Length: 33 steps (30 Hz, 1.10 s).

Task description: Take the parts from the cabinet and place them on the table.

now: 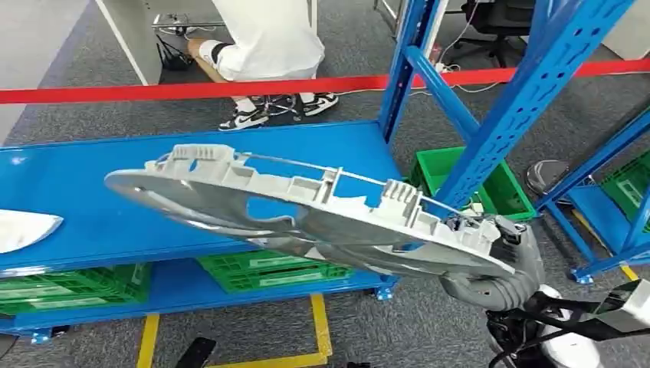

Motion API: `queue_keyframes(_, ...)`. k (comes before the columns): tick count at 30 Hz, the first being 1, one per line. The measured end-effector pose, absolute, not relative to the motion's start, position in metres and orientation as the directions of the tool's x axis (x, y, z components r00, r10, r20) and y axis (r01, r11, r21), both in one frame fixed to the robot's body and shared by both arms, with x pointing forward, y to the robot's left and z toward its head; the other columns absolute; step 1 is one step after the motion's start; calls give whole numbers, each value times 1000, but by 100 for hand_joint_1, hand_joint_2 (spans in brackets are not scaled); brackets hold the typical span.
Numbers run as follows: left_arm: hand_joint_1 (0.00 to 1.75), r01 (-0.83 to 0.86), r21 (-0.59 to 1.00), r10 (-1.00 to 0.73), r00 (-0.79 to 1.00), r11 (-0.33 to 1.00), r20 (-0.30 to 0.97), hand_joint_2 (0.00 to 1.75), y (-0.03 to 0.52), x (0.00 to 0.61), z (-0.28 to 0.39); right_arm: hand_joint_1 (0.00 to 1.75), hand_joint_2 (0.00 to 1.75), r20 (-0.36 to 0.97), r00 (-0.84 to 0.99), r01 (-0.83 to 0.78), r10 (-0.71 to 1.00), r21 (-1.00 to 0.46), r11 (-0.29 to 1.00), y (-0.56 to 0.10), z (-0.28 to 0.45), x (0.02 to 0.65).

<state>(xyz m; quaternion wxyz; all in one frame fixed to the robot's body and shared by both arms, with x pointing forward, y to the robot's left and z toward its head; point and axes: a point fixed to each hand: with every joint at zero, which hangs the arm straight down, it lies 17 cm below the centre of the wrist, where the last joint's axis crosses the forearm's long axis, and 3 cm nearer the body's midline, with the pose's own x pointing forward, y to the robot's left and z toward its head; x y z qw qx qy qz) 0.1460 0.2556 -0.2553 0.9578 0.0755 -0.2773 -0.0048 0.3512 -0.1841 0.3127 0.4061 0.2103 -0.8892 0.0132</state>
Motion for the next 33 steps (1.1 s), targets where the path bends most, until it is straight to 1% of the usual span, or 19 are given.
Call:
queue_keyframes(11, 0, -41, 160, -54, 837, 986, 545, 175, 266, 156, -253, 175, 175, 704, -621, -385, -345, 110, 916, -180, 324, 352)
queue_keyframes(18, 0, -43, 167, -56, 835, 985, 547, 175, 270, 158, -253, 175, 175, 712, -622, -381, -327, 90, 920, -176, 320, 353)
queue_keyframes(33, 0, -46, 163, -53, 833, 985, 551, 175, 269, 161, -252, 175, 175, 712, -624, -380, -321, 83, 921, -173, 320, 356)
